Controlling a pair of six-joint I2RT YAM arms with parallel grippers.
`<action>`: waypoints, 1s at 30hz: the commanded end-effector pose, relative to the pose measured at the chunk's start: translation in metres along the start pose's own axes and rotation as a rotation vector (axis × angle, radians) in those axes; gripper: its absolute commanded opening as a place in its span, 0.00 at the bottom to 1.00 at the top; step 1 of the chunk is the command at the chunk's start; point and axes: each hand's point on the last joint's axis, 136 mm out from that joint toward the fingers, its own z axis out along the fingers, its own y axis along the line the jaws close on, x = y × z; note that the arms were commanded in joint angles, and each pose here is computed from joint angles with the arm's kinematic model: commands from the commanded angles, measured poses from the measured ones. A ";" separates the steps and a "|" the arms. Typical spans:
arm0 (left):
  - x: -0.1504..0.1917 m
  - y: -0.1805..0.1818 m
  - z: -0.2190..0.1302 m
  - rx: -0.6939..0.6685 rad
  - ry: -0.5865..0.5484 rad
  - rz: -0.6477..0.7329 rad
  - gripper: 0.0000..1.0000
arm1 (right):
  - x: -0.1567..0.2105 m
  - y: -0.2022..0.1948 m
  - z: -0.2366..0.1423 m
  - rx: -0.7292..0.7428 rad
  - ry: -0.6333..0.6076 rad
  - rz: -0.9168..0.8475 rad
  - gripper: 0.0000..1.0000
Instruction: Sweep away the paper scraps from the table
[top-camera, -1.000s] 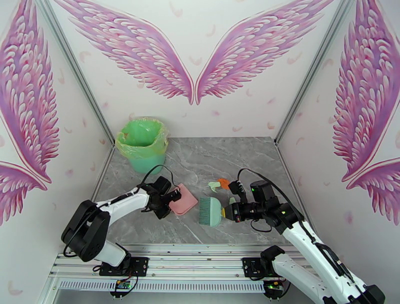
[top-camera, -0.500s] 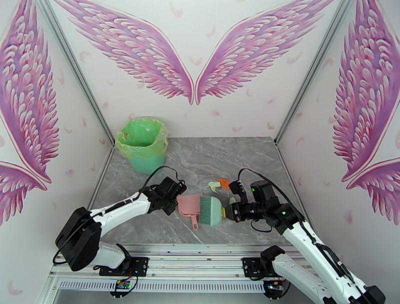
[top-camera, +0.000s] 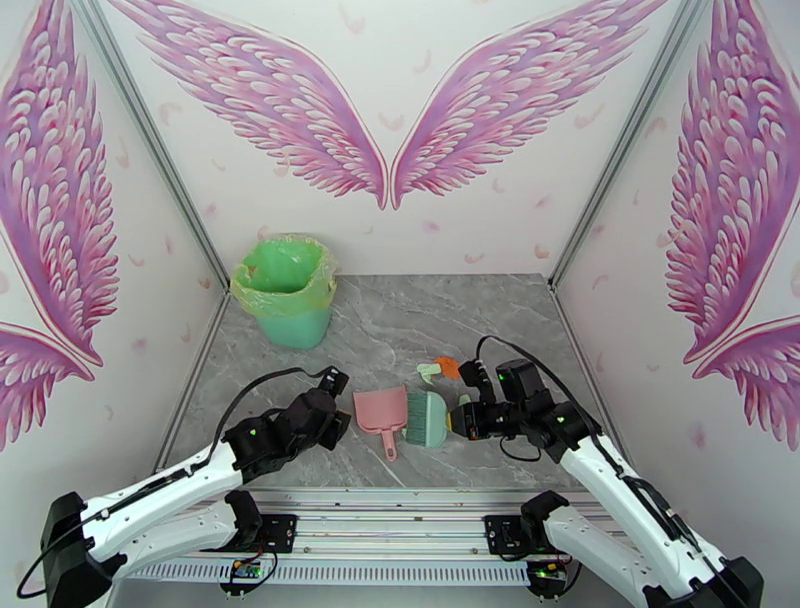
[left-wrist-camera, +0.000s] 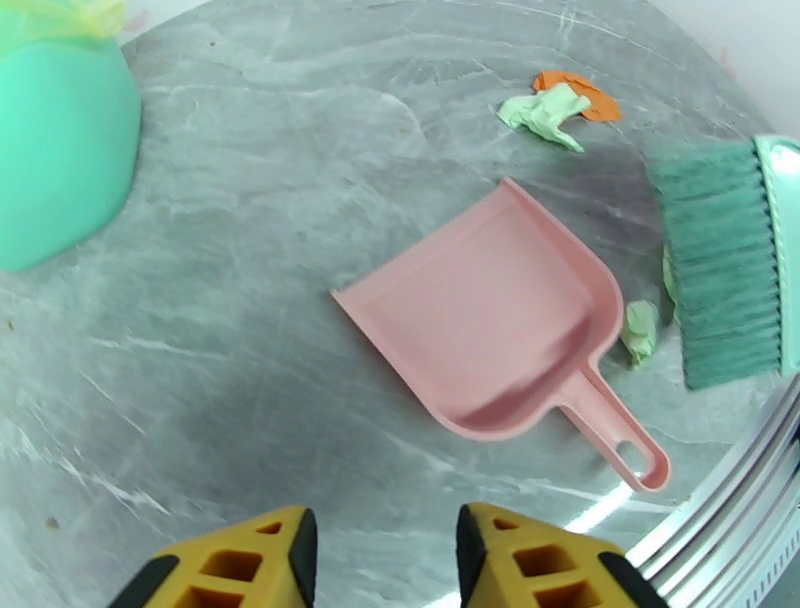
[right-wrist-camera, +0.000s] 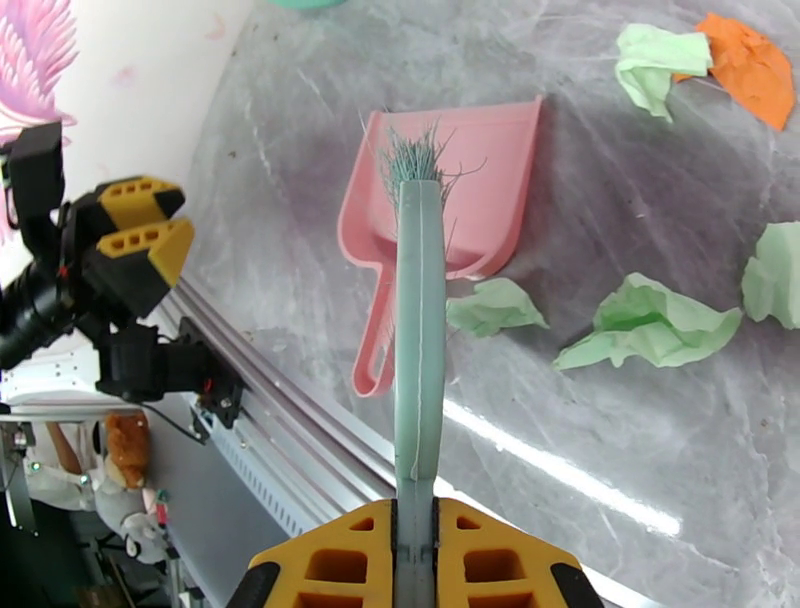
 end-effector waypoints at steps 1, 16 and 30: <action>0.018 -0.001 0.000 -0.059 -0.025 -0.058 0.45 | 0.002 0.000 0.003 0.057 0.010 0.003 0.00; 0.026 -0.019 -0.007 -0.035 -0.110 0.043 0.48 | 0.010 0.039 0.052 0.111 0.030 -0.058 0.00; 0.034 -0.010 -0.024 0.021 -0.203 -0.021 0.49 | -0.045 0.088 0.086 0.052 -0.082 -0.083 0.00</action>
